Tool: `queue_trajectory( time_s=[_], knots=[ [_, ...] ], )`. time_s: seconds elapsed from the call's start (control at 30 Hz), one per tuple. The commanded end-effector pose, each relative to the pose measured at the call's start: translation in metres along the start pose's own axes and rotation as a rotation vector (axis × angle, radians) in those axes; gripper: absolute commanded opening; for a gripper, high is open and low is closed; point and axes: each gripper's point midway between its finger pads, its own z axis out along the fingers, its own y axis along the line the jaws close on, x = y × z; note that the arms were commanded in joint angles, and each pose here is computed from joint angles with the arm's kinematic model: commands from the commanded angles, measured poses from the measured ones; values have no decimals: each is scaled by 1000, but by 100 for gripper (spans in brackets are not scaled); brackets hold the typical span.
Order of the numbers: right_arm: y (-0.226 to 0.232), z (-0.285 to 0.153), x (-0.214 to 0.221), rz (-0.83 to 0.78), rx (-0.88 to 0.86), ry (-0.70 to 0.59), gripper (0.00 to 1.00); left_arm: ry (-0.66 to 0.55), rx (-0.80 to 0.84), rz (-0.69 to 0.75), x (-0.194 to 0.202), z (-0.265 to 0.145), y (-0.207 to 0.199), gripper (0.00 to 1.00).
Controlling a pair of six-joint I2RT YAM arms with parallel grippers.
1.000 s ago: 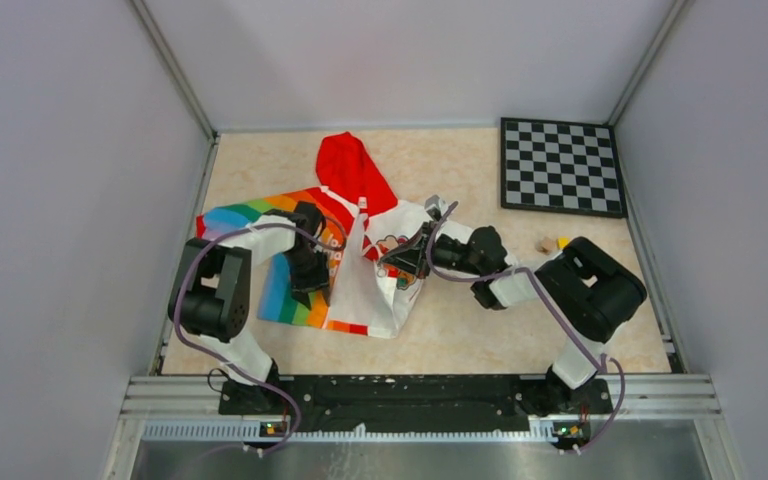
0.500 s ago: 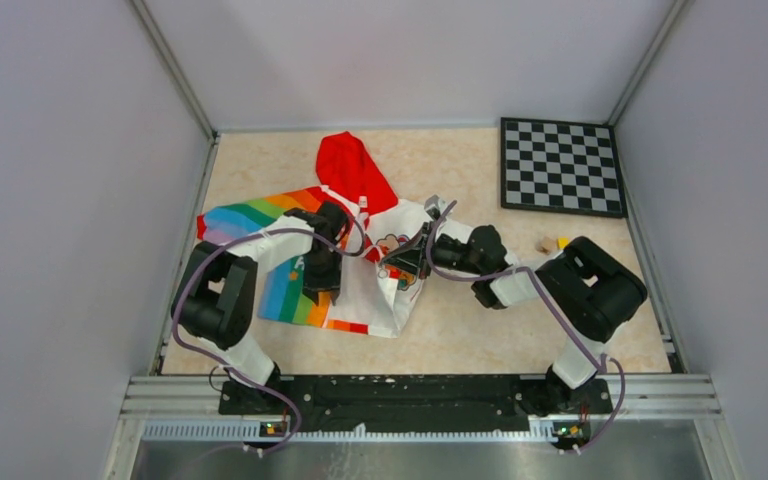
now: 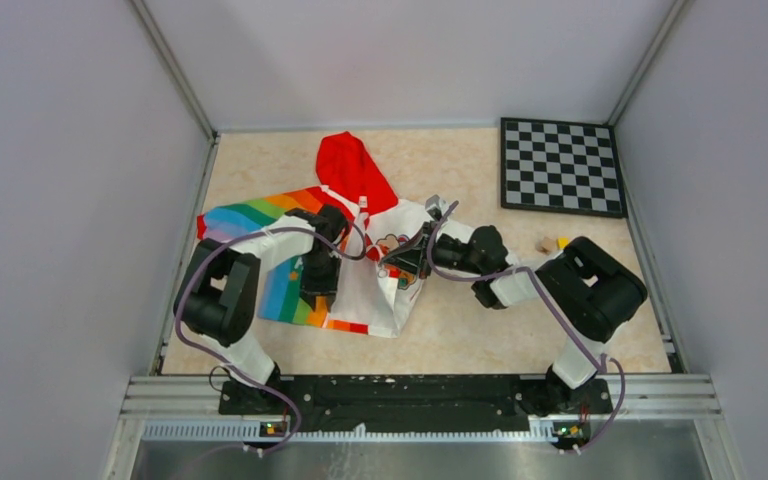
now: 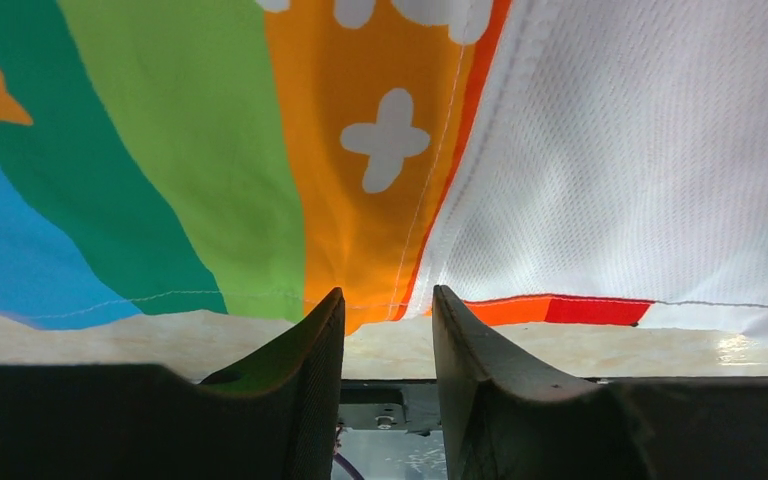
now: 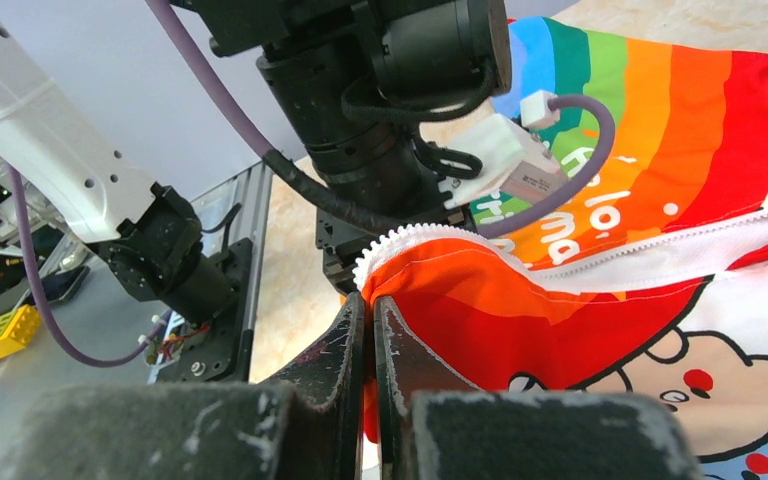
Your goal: Zip up the jacket
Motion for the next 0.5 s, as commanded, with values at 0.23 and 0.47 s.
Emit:
queue_trajectory(
  time_s=[0.23,0.47],
  knots=[
    [16,-2,-23,-73,-60,-65,0,25,-56,33,-4,18,8,34],
    [16,-2,-23,-74,-60,-66,0,4,-56,29,-10,22,7,22]
  ],
)
